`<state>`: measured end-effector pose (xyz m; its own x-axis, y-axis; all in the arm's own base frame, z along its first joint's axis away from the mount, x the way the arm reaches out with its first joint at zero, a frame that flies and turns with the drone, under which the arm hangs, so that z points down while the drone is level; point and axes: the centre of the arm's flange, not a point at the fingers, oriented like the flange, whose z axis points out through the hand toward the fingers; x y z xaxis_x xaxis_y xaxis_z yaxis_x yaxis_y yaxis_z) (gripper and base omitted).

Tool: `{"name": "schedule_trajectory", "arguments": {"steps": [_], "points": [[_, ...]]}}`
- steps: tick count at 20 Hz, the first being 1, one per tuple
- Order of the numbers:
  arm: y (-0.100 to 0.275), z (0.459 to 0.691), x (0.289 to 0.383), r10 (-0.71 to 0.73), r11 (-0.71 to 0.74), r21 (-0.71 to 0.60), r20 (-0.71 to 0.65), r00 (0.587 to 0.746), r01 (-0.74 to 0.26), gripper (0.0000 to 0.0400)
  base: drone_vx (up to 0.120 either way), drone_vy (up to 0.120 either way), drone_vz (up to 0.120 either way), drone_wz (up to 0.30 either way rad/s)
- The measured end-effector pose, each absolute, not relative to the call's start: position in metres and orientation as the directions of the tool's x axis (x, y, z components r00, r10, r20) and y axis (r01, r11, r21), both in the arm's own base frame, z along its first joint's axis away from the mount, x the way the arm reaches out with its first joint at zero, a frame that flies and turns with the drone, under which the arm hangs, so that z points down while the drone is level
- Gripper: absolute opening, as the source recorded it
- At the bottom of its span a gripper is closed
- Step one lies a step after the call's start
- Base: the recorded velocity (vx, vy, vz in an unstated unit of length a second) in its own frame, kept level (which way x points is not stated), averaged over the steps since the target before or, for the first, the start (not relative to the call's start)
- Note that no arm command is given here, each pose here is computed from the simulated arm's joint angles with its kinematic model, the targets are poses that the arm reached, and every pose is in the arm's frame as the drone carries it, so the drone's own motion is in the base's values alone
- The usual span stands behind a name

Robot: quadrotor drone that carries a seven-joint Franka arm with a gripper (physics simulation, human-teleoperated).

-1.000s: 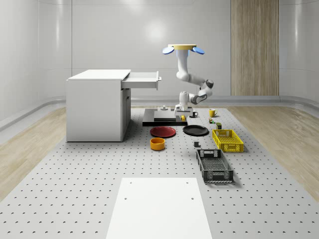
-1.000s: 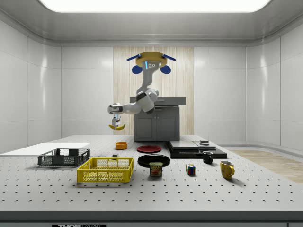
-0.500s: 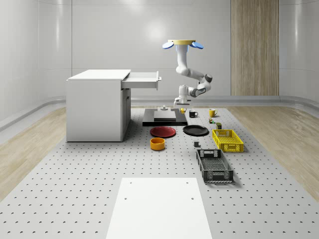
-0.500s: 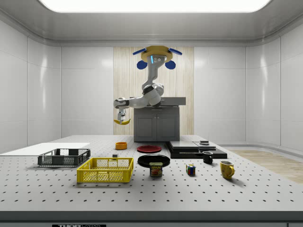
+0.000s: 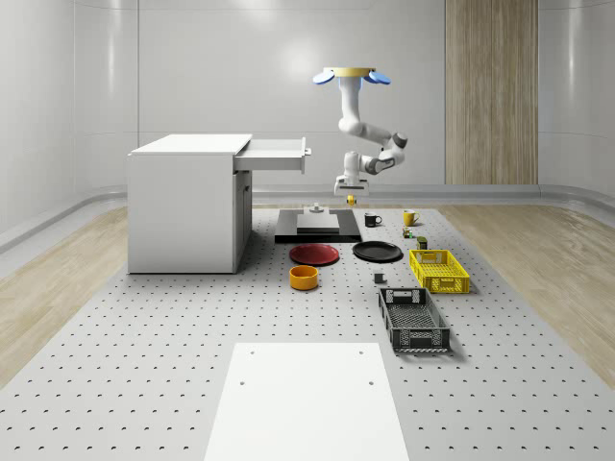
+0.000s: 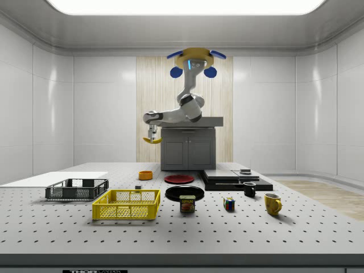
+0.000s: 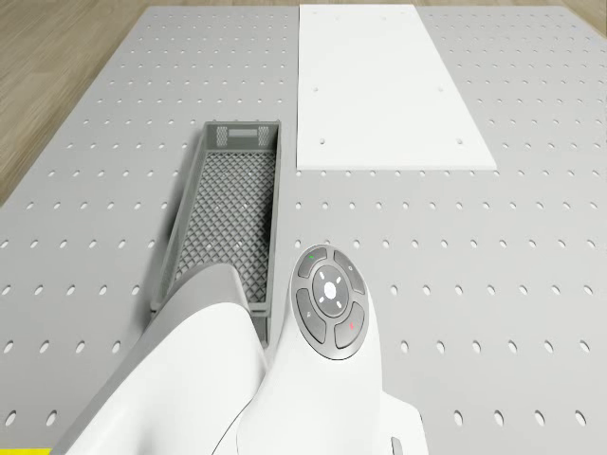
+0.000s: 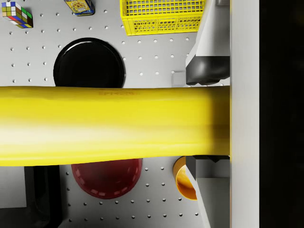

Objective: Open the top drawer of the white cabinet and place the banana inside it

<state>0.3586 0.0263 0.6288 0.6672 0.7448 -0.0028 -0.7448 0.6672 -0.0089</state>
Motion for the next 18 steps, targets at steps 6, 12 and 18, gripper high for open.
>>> {"name": "schedule_trajectory", "arguments": {"steps": [6,12,18], "points": [[0.0263,0.6288,0.3585,0.745,0.667,-0.009,-0.003,0.667,-0.745,0.0192,-0.12,0.0,0.12,0.0],[0.0263,0.6288,0.3585,0.745,0.667,-0.009,-0.003,0.667,-0.745,0.0192,-0.12,0.0,0.12,0.0],[0.0263,0.6288,0.3585,0.745,0.667,-0.009,-0.003,0.667,-0.745,0.0192,-0.12,0.0,0.12,0.0]]}}
